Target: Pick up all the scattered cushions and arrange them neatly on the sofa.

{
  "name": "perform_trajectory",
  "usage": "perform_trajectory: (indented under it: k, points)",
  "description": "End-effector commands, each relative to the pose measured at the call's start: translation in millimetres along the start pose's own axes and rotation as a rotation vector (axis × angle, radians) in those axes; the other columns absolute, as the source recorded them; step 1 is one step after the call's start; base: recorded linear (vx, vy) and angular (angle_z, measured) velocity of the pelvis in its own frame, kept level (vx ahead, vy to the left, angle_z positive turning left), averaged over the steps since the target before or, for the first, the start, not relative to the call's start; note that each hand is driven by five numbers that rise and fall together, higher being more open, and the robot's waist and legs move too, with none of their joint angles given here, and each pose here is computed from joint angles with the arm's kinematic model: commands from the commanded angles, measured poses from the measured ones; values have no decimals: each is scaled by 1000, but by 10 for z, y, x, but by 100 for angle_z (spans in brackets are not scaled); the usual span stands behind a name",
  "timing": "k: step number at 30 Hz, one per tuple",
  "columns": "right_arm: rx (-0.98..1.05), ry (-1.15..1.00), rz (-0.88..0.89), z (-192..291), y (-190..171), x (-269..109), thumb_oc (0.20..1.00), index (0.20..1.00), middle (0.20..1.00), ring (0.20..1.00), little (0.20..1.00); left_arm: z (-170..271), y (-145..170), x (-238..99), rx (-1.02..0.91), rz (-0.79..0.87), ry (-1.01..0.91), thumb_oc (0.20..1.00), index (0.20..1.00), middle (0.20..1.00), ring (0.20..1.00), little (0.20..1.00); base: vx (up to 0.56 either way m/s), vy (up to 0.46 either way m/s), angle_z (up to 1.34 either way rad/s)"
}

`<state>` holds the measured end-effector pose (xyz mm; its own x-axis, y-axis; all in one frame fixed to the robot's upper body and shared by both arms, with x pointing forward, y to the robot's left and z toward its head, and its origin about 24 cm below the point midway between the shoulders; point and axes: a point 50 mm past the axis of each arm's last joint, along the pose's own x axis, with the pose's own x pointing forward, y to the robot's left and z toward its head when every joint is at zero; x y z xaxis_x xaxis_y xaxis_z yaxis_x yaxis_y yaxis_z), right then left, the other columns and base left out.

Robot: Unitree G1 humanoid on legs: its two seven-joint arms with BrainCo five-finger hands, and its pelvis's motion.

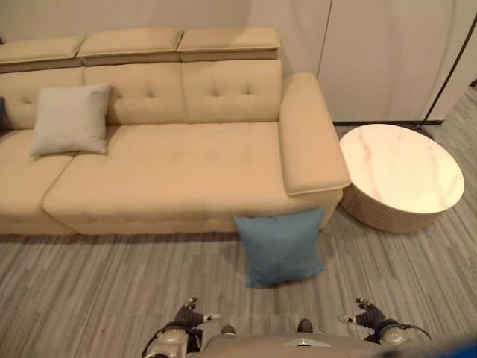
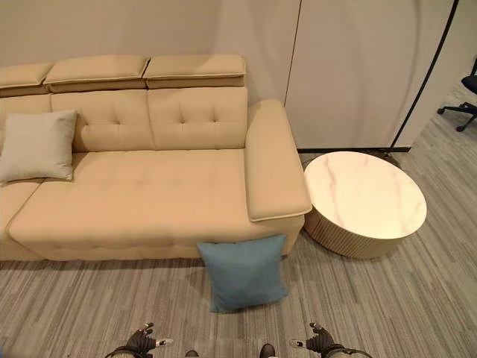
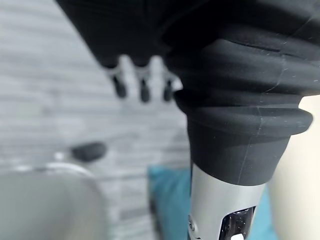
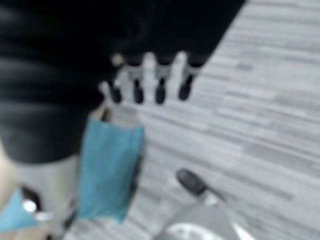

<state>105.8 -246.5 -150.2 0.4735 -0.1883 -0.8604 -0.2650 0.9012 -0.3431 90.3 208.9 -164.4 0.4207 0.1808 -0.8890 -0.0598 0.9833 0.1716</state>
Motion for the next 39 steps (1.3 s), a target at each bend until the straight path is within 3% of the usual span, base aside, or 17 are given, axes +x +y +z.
perform_trajectory:
  k: [1,12,16,28,39]
  points:
    - [13,-22,3,115,58,37,1000,1000,1000,1000,1000,98,133,30,47,42,-16,1000,1000,1000,1000,1000,-22,4,4]
    - [29,-41,-39,173,-78,48,1000,1000,1000,1000,1000,441,80,80,66,15,-111,1000,1000,1000,1000,1000,-78,-73,25]
    - [32,-32,-36,162,-76,49,1000,1000,1000,1000,1000,429,42,80,77,5,-106,1000,1000,1000,1000,1000,85,54,9]
    - [-11,-133,34,507,130,89,1000,1000,1000,1000,1000,329,348,60,58,92,-71,1000,1000,1000,1000,1000,131,185,-66]
    - [-29,-161,49,562,138,83,1000,1000,1000,1000,1000,341,334,65,48,92,-76,1000,1000,1000,1000,1000,192,-68,10]
